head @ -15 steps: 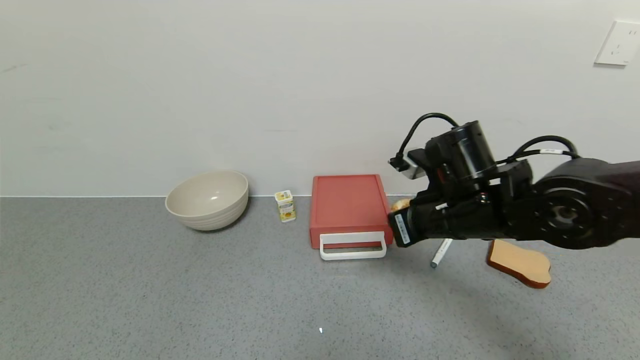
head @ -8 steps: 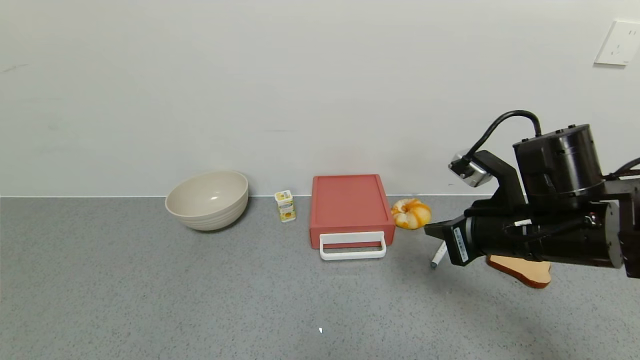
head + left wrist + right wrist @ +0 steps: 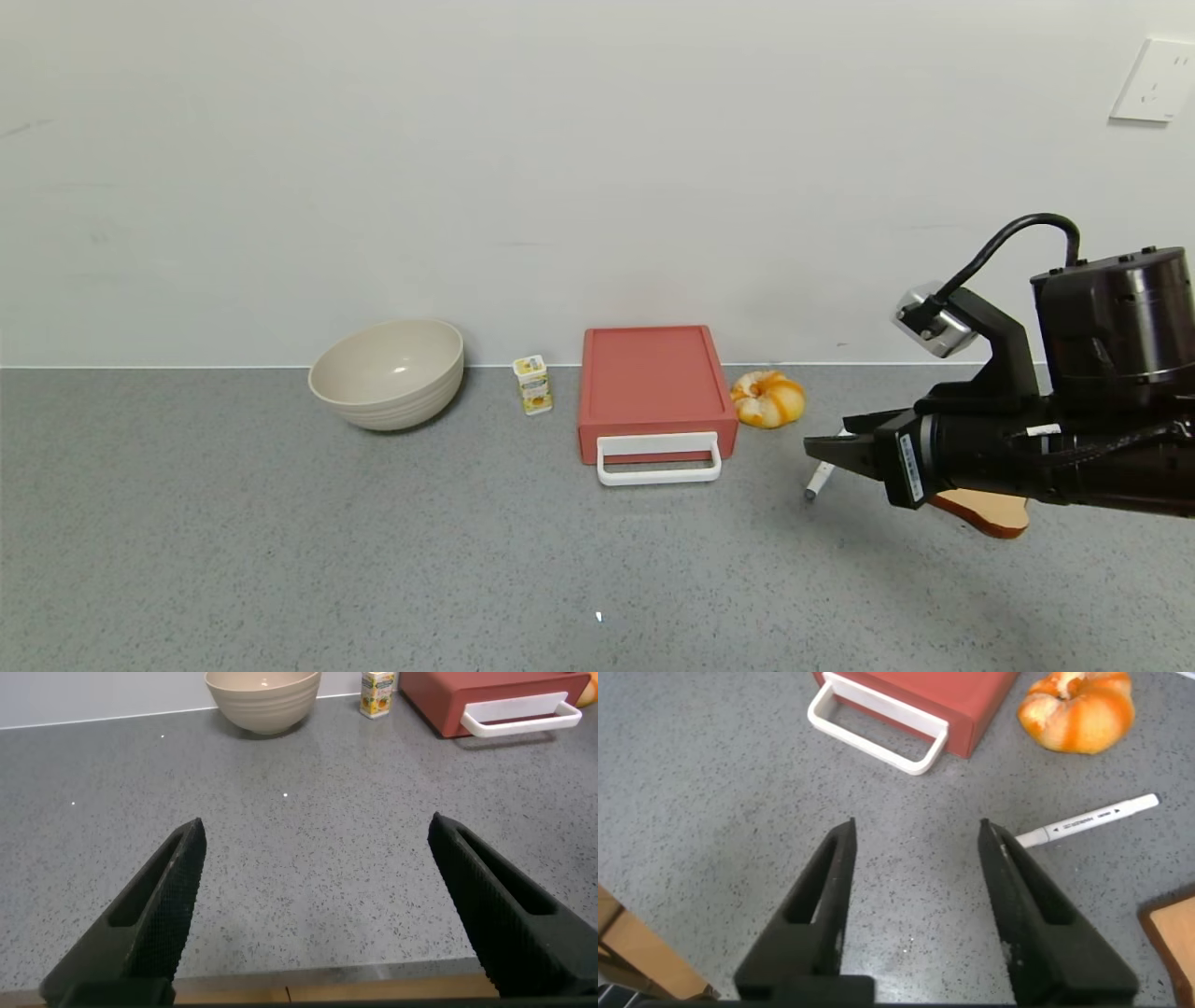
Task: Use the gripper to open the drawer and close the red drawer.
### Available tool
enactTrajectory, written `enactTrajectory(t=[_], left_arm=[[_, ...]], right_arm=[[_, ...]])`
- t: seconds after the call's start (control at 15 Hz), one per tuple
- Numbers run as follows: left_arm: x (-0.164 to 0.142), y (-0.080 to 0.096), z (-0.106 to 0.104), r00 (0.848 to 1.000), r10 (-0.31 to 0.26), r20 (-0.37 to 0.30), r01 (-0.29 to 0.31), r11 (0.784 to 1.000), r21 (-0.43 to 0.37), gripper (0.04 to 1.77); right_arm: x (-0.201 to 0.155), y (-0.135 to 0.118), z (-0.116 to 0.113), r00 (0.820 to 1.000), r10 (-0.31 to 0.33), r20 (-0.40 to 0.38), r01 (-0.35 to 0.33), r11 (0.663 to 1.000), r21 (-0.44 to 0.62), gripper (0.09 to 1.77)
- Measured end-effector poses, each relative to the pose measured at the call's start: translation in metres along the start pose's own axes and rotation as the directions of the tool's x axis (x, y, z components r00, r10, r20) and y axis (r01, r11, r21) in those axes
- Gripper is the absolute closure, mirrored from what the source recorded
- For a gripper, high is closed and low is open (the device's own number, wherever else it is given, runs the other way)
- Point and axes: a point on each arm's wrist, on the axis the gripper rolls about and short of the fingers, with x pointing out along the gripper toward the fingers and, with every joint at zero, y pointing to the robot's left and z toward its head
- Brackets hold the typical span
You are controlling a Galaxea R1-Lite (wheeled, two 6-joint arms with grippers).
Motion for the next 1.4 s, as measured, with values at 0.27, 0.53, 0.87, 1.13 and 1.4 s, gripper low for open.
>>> enactTrajectory(t=[0.27,0.53,0.87,1.13,1.4], left_arm=[[0.000,0.000,0.000,1.000,0.000,0.000,0.000,1.000,0.000,0.09],[0.000,0.000,0.000,1.000,0.000,0.000,0.000,1.000,0.000,0.09],[0.000,0.000,0.000,1.000,0.000,-0.001,0.000,1.000,0.000,0.09],[0.000,0.000,0.000,1.000,-0.001,-0.001,0.001,1.000,0.000,0.09],[0.000,0.000,0.000,1.000,-0.002,-0.002,0.002,1.000,0.002,0.09]], right_arm=[[-0.014,0.002,-0.001,1.000,0.014,0.024,-0.014,1.000,-0.004,0.55],[-0.040,0.006,-0.006,0.998,0.014,0.066,-0.013,1.000,-0.011,0.39],[-0.090,0.012,-0.023,0.989,-0.010,0.146,0.013,1.000,-0.017,0.28],[-0.131,0.011,-0.045,0.967,-0.123,0.224,0.123,0.992,0.013,0.23],[-0.177,0.016,-0.075,0.945,-0.242,0.220,0.237,0.970,0.047,0.20]])
